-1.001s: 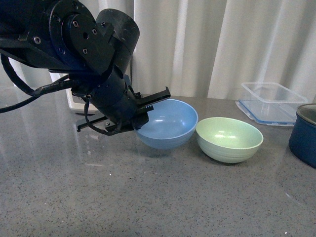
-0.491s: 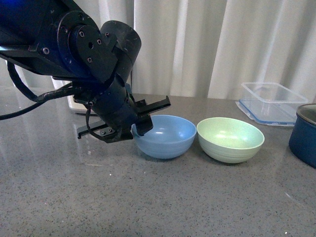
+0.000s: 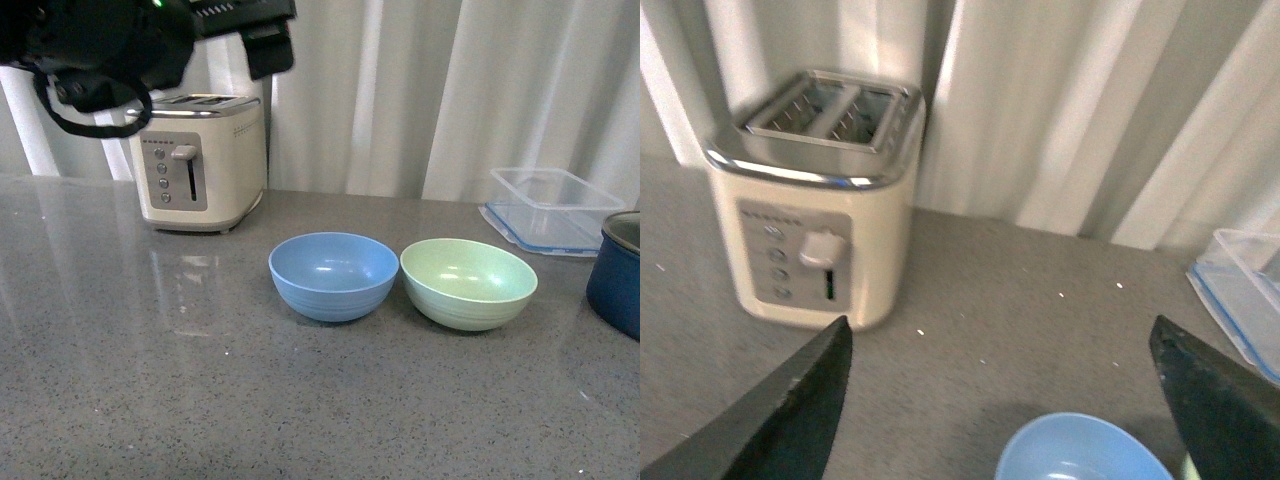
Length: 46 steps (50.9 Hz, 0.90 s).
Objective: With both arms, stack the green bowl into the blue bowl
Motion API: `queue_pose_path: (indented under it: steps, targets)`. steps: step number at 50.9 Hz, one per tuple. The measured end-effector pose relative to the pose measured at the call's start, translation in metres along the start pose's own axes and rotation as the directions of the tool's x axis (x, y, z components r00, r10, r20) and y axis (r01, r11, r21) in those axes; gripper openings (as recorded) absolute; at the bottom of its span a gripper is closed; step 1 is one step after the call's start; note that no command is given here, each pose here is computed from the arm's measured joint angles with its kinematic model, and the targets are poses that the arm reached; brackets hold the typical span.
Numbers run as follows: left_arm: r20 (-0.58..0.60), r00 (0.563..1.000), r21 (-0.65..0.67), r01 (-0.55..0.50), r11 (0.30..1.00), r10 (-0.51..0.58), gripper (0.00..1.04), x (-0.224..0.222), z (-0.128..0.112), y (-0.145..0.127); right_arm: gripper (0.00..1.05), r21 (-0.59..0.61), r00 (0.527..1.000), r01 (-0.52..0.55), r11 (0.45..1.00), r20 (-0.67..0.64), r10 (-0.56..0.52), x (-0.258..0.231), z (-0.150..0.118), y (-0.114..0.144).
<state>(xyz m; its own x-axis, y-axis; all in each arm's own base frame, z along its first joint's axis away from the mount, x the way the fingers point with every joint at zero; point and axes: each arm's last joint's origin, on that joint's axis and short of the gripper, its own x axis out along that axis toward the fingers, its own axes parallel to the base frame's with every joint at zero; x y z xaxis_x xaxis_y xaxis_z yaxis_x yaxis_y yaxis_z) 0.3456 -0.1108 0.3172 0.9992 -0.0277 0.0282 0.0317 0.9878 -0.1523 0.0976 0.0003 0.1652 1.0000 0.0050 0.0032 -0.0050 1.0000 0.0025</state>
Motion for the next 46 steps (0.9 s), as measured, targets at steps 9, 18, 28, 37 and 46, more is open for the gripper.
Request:
queue_pose_path:
  steps: [9, 18, 28, 37, 46]
  targets:
    - [-0.008, 1.000, 0.112, -0.017, 0.994, 0.019, 0.57, -0.041, -0.039, 0.040, 0.95, 0.000, 1.000, 0.001, 1.000, 0.000, -0.001, 0.000, 0.000, 0.000]
    - [-0.035, 0.999, 0.137, -0.025, 0.990, 0.030, 0.31, -0.078, -0.066, 0.068, 0.95, 0.000, 1.000, 0.001, 1.000, 0.000, -0.001, 0.000, 0.000, 0.000]
    - [-0.033, 0.999, 0.146, -0.020, 0.989, 0.025, 0.04, -0.124, -0.088, 0.092, 0.95, 0.000, 1.000, 0.001, 1.000, 0.000, -0.001, 0.000, 0.000, 0.000]
    - [-0.035, 0.999, 0.147, -0.028, 0.989, 0.033, 0.04, -0.151, -0.100, 0.104, 0.95, 0.000, 1.000, 0.001, 1.000, 0.000, -0.001, 0.000, 0.000, 0.000]
    - [-0.032, 0.999, 0.146, -0.024, 0.989, 0.029, 0.04, -0.173, -0.109, 0.112, 0.95, 0.000, 1.000, 0.001, 1.000, 0.000, -0.001, 0.000, 0.000, 0.000]
